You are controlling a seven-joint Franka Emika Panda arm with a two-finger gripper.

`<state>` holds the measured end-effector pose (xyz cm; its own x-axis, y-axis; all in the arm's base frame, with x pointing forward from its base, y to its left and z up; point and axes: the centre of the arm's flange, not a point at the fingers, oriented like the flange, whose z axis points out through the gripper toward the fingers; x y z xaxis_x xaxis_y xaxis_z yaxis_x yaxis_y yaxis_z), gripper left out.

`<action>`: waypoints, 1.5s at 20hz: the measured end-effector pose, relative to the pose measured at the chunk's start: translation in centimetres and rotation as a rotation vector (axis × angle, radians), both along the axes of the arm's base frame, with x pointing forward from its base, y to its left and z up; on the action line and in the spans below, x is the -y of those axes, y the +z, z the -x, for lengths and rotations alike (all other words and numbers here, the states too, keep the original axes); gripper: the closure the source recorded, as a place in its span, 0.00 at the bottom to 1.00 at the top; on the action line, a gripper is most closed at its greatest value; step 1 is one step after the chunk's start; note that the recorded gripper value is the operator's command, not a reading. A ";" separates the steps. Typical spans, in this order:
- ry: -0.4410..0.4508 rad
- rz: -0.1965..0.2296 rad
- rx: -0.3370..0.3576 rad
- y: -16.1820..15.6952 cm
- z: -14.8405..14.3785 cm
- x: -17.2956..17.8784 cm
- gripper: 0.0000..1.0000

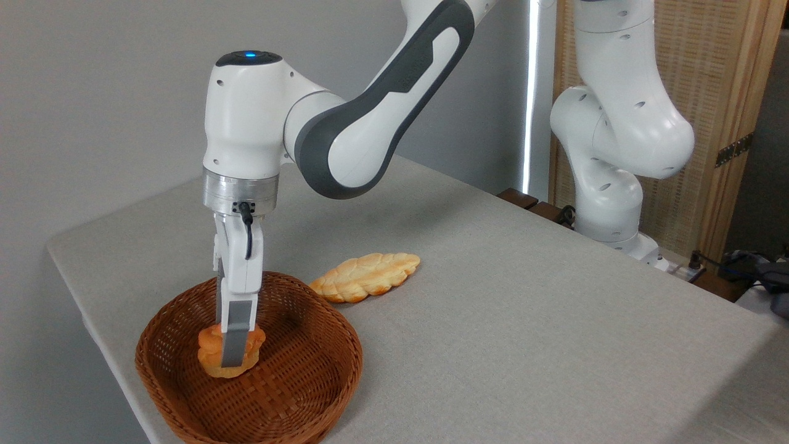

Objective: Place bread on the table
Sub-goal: 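Close the gripper on the orange bun inside the basket, then lift the orange bun out of the basket and carry it beside the golden pastry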

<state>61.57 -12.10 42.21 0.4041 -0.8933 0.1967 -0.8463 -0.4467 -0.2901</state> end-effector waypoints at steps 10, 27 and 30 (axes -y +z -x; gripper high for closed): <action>-0.006 -0.002 0.000 0.0 0.0 0.0 0.61; 0.017 -0.008 -0.041 4.6 1.8 -1.1 0.63; 0.057 0.013 -0.089 8.0 3.6 -2.7 0.63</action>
